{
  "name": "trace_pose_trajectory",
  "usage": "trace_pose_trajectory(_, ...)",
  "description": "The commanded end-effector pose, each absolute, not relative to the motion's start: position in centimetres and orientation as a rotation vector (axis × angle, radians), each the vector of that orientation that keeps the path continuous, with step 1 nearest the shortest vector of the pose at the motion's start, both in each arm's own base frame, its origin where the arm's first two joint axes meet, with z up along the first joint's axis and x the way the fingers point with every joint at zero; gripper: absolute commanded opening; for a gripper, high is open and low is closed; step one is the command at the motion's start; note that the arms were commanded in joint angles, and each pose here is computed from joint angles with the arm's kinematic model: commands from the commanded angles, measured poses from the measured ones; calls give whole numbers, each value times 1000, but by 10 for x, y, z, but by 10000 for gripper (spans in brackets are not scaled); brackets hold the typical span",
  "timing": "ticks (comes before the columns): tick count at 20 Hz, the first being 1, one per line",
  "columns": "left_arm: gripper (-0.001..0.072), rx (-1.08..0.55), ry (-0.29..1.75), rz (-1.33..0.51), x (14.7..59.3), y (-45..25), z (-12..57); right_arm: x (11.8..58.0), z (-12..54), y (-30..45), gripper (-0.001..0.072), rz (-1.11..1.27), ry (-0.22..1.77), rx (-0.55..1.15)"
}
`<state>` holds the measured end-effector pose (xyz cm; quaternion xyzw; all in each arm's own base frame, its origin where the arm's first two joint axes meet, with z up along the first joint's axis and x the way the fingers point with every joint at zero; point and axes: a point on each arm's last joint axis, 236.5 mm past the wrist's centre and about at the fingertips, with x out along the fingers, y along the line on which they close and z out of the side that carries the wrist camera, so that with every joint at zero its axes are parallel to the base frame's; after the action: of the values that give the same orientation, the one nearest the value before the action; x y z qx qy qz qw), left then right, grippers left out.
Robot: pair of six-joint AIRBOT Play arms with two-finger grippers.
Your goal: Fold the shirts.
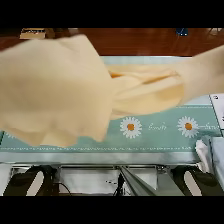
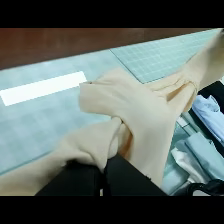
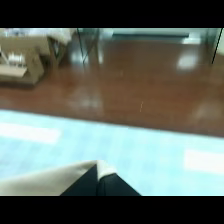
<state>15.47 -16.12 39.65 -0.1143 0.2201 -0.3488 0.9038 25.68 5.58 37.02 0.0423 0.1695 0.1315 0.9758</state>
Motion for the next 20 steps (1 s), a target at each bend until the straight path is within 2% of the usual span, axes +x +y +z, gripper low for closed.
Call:
trace_pose_trajectory(1,23,-312,613,-717,160,-161,356,264,299,56,26,297,665,116)
trace_pose_trajectory(7,23,-546,994,-666,229,-159,166,348,130,68,27,365,1163,61)
trace_pose_trajectory(10,24,-623,1052,-617,257,-169,87,406,66,97,27,407,1180,36)
trace_pose_trajectory(13,24,-568,1081,-595,278,-175,36,449,26,114,28,388,1136,98)
trace_pose_trajectory(16,24,-570,1152,-542,294,-174,-6,467,8,115,28,352,1124,149)
trace_pose_trajectory(20,24,-604,1290,-515,288,-176,-45,472,6,108,29,336,1118,161)
